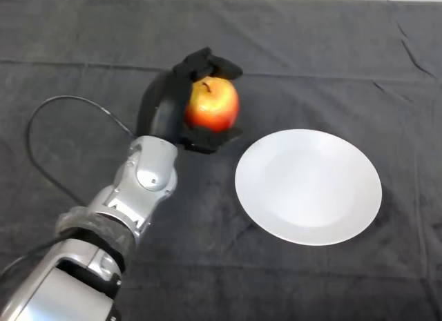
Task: Move the apple to the plate
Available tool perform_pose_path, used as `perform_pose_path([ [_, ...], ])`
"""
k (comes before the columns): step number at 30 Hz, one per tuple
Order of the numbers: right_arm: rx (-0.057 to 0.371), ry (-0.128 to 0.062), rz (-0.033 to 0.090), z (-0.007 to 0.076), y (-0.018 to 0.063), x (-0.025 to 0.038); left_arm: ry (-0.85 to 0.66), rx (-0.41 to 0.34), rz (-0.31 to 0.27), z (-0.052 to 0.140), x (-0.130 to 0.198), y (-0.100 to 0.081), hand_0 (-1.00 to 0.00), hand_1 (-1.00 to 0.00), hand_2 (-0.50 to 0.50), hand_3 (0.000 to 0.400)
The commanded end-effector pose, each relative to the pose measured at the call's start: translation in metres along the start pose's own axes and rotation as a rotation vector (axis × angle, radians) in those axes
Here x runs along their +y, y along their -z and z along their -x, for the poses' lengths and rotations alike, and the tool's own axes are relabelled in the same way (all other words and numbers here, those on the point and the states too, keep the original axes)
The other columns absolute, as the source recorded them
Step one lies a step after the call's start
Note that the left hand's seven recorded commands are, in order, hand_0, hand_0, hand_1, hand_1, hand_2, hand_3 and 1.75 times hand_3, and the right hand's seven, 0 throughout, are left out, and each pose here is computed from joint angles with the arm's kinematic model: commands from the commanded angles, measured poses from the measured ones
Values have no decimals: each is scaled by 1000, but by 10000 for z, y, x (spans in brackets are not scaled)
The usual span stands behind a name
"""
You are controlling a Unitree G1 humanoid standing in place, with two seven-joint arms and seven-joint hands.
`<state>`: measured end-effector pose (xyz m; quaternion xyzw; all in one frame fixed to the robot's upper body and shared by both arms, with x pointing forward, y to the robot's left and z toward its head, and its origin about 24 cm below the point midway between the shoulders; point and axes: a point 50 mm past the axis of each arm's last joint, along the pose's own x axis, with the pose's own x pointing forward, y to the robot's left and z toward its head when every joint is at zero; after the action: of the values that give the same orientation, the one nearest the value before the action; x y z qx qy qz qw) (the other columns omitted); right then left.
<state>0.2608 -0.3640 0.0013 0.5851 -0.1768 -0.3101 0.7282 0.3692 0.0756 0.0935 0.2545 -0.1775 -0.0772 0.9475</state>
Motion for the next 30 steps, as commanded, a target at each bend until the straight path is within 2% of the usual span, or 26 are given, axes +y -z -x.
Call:
perform_pose_path([
  [1, -38, -15, -4, -18, -105, 23, 5, -50, -20, -105, -21, -134, -1000, -1000, 0, 400],
  [30, -39, -16, -6, -18, -105, 22, 224, -133, -35, 32, -577, -359, -1000, -1000, 0, 400],
])
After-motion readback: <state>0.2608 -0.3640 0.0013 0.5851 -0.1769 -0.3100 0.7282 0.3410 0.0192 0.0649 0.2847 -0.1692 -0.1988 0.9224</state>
